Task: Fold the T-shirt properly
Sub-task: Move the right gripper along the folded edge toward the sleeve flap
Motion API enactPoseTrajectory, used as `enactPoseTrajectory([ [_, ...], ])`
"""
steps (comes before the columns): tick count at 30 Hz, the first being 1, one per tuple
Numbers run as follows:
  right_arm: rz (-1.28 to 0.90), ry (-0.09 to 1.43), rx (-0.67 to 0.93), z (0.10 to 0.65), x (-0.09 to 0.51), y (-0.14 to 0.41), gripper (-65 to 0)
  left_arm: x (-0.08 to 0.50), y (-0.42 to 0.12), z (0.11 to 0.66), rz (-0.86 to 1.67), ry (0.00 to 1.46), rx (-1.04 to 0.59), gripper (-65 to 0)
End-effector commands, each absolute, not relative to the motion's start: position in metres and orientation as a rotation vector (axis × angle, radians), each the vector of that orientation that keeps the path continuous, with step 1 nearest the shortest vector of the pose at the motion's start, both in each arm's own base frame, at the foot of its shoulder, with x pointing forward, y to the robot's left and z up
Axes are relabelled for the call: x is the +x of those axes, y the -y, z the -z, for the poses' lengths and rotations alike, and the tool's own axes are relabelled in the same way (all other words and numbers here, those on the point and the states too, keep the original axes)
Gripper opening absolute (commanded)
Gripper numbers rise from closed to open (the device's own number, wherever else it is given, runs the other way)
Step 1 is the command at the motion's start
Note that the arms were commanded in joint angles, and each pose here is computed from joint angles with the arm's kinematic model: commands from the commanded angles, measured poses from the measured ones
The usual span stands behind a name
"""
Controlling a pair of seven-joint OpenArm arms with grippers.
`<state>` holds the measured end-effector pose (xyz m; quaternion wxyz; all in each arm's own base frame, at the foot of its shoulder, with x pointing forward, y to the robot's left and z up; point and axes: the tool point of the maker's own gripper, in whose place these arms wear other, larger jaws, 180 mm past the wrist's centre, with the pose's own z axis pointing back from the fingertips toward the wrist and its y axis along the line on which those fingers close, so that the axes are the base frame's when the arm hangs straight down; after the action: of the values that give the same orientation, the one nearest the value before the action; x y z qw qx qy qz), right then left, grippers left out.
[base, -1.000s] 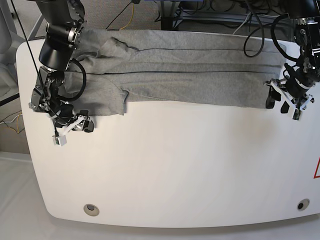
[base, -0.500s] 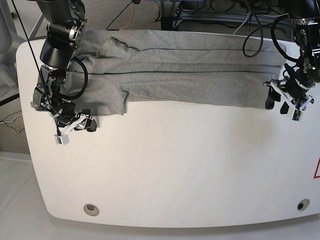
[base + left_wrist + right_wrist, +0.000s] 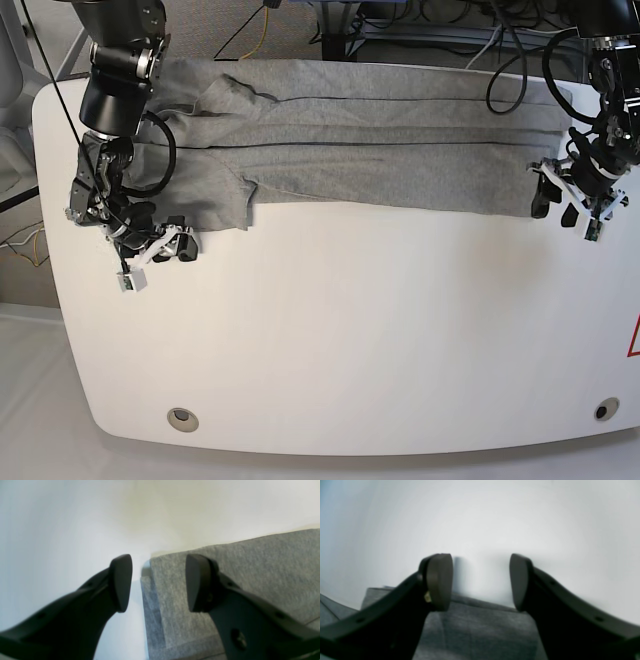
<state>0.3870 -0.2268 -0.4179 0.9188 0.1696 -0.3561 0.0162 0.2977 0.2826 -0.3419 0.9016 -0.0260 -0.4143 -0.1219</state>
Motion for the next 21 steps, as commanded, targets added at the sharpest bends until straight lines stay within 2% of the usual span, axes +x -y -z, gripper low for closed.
enactPoseTrajectory([
  [1, -0.075, 0.711, 0.316, 0.418, 0.387, 0.229, -29.7, 0.306, -0.284, 0.326, 0.269, 0.906, -0.047, -33.7],
  [4, -0.093, 0.703, 0.313, 0.419, 0.386, 0.226, -29.6, 0.306, -0.284, 0.326, 0.27, 0.907, -0.046, -33.7],
  [8, -0.144, 0.691, 0.318, 0.418, 0.386, 0.215, -33.0, 0.305, -0.284, 0.326, 0.268, 0.903, -0.047, -33.8],
  [10, -0.146, 0.692, 0.321, 0.416, 0.387, 0.214, -37.9, 0.305, -0.283, 0.327, 0.27, 0.901, -0.047, -33.7],
  [14, -0.137, 0.687, 0.325, 0.417, 0.386, 0.214, -51.4, 0.305, -0.284, 0.328, 0.268, 0.899, -0.048, -33.9],
  [16, -0.107, 0.713, 0.337, 0.415, 0.388, 0.217, -52.0, 0.306, -0.283, 0.327, 0.268, 0.907, -0.051, -33.5],
  [21, -0.113, 0.71, 0.338, 0.415, 0.389, 0.217, -34.0, 0.305, -0.283, 0.328, 0.268, 0.904, -0.054, -33.4],
])
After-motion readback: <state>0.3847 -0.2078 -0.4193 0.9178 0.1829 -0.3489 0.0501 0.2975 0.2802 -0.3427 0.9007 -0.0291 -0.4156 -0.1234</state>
